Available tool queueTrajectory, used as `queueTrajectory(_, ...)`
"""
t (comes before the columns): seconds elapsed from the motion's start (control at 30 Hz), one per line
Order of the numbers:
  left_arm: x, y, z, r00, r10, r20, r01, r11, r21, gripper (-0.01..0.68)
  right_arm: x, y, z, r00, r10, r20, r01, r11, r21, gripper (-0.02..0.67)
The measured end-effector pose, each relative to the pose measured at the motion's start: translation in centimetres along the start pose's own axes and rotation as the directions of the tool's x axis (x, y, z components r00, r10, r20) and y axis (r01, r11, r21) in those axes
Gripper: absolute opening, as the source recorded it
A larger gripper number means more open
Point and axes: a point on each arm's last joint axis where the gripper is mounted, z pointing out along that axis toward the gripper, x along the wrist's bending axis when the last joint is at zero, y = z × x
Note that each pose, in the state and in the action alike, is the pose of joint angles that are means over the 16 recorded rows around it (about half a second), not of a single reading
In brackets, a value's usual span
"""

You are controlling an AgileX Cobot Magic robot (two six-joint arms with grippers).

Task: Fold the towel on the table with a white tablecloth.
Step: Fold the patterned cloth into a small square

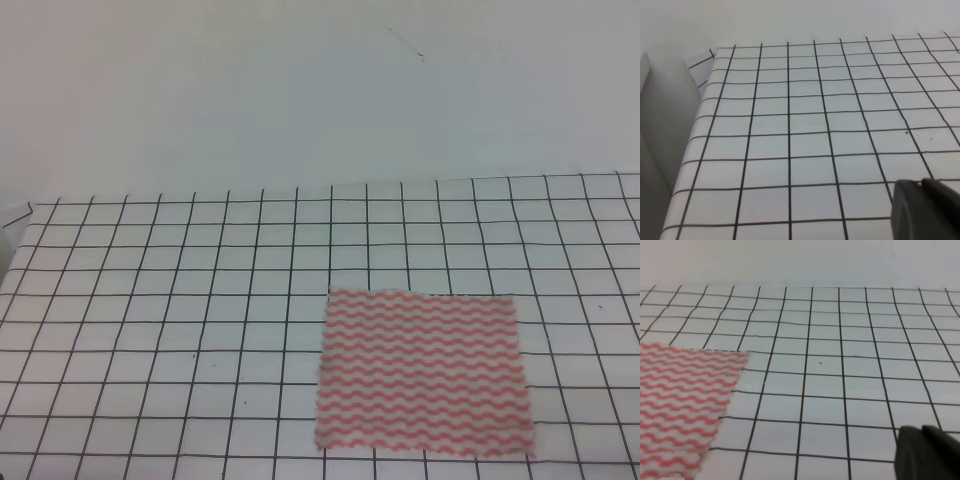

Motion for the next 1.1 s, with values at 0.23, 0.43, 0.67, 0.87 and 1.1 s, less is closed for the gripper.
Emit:
queueTrajectory(0.23,0.0,0.0,0.0,1.0,0.0,0.0,0.0,1.0,0.0,-0.002,0.0,0.0,0.0,1.0,0.0,0.0,0.0,1.0,0.0,-0.001)
queueTrajectory(0.43,0.01,-0.05,0.01,1.0,0.0,0.0,0.0,1.0,0.0,-0.002,0.0,0.01,0.0,1.0,0.0,0.001,0.0,1.0,-0.001,-0.001)
queueTrajectory(0.67,0.02,-0.21,0.03,1.0,-0.001,-0.001,0.001,1.0,-0.002,-0.002,0.02,0.06,-0.01,1.0,0.011,-0.002,-0.011,1.0,-0.008,-0.001)
queueTrajectory(0.87,0.02,-0.21,0.03,1.0,-0.001,-0.001,0.001,1.0,-0.002,-0.002,0.03,0.13,-0.01,1.0,0.023,-0.003,-0.023,1.0,-0.015,-0.001)
queueTrajectory(1.1,-0.15,0.04,0.0,0.999,-0.052,0.017,0.052,0.999,-0.004,-0.002,0.11,0.32,-0.02,0.997,0.07,-0.015,-0.07,0.997,-0.034,-0.001)
